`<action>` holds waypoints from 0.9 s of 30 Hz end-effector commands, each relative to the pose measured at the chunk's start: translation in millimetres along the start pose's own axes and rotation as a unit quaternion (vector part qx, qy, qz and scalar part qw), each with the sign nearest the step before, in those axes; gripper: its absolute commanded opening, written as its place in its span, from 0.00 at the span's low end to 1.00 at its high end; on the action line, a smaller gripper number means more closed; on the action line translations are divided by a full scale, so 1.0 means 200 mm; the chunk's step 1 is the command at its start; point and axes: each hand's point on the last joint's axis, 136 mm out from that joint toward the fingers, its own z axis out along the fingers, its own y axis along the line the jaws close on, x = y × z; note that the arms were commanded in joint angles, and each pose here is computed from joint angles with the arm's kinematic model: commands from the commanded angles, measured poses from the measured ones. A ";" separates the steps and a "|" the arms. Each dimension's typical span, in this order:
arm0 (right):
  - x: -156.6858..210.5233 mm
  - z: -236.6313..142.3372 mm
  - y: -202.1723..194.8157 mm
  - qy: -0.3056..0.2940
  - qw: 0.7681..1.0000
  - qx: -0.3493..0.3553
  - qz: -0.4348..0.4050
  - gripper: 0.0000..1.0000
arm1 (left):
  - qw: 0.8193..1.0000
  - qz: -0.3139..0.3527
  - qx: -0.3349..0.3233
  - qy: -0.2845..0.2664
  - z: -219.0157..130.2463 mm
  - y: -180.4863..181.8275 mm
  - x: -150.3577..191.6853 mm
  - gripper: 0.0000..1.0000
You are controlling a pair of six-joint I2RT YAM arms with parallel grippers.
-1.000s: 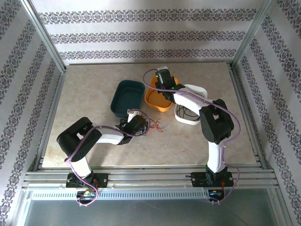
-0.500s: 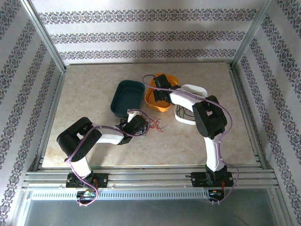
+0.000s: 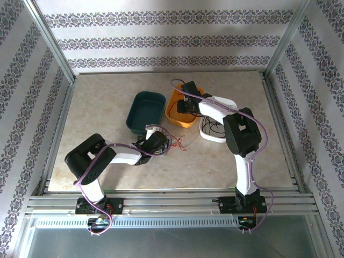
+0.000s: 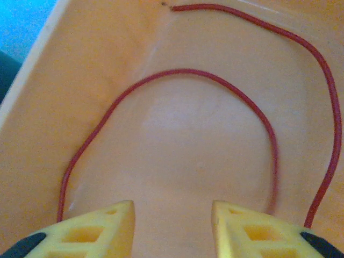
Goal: Untangle the cables
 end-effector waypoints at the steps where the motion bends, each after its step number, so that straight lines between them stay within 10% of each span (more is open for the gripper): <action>1: -0.18 -0.22 0.03 -0.064 0.998 -0.003 0.017 0.48 | 0.991 0.059 -0.061 0.100 0.02 0.20 0.29 0.99; 13: -0.19 -0.59 0.06 -0.137 0.990 -0.025 -0.015 0.53 | 0.992 0.056 -0.061 0.097 0.02 0.21 0.28 0.99; 27: -0.37 -0.59 -0.33 -0.147 0.982 0.013 0.117 0.52 | 0.993 0.053 -0.059 0.091 0.02 0.19 0.27 0.99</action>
